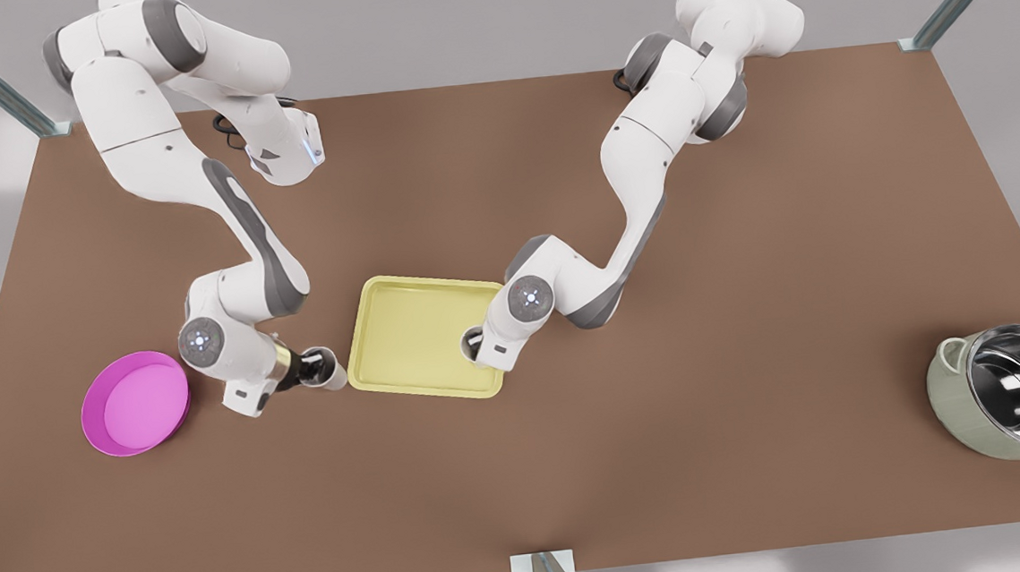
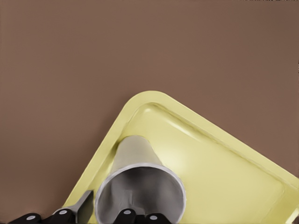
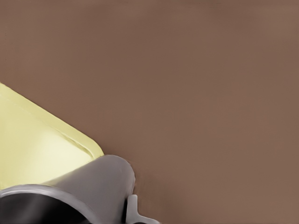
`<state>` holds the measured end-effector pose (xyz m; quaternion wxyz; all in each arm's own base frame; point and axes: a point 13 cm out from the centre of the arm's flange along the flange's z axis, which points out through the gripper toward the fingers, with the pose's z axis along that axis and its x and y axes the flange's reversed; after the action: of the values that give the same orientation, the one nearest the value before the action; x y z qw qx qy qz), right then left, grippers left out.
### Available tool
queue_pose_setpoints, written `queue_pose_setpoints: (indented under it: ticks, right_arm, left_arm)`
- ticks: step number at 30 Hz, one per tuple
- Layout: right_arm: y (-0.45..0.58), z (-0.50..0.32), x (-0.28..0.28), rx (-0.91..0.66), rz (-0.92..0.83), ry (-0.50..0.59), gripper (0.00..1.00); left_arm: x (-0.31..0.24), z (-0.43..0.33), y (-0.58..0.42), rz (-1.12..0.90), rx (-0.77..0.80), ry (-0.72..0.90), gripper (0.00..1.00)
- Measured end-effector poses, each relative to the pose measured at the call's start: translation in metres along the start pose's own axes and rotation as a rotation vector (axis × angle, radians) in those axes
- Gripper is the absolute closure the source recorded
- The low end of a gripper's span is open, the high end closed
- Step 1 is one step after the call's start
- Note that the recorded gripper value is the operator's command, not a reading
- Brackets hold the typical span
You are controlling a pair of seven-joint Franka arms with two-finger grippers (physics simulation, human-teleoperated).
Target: Use both arms to respectively pick up the white IKEA cups from the middle-left and middle-right positions, then place the white IKEA cups onto the middle-middle tray, ensuring that the cups remain upright and do not tip over
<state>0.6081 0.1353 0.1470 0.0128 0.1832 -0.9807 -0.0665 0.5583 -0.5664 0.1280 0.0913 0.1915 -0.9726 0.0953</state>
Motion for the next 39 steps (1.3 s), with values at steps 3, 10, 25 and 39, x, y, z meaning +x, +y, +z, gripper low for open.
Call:
queue_pose_setpoints:
  ticks: [3, 10, 25, 39]
  right_arm:
    - [0.066, 0.005, -0.012, -0.003, -0.109, -0.005, 0.79]
    - [0.109, 0.049, 0.023, -0.01, -0.18, 0.054, 0.79]
    - [0.103, 0.079, 0.022, 0.017, -0.171, 0.069, 0.0]
    - [0.09, -0.062, -0.017, -0.007, -0.114, 0.06, 0.0]
  left_arm:
    - [0.001, -0.002, -0.006, -0.048, 0.025, 0.0, 0.0]
    - [0.003, -0.027, -0.006, -0.135, 0.018, -0.008, 0.0]
    - [-0.099, -0.365, 0.385, -0.257, -0.37, 0.02, 0.0]
    - [-0.085, -0.402, 0.403, 0.045, -0.323, 0.159, 0.0]
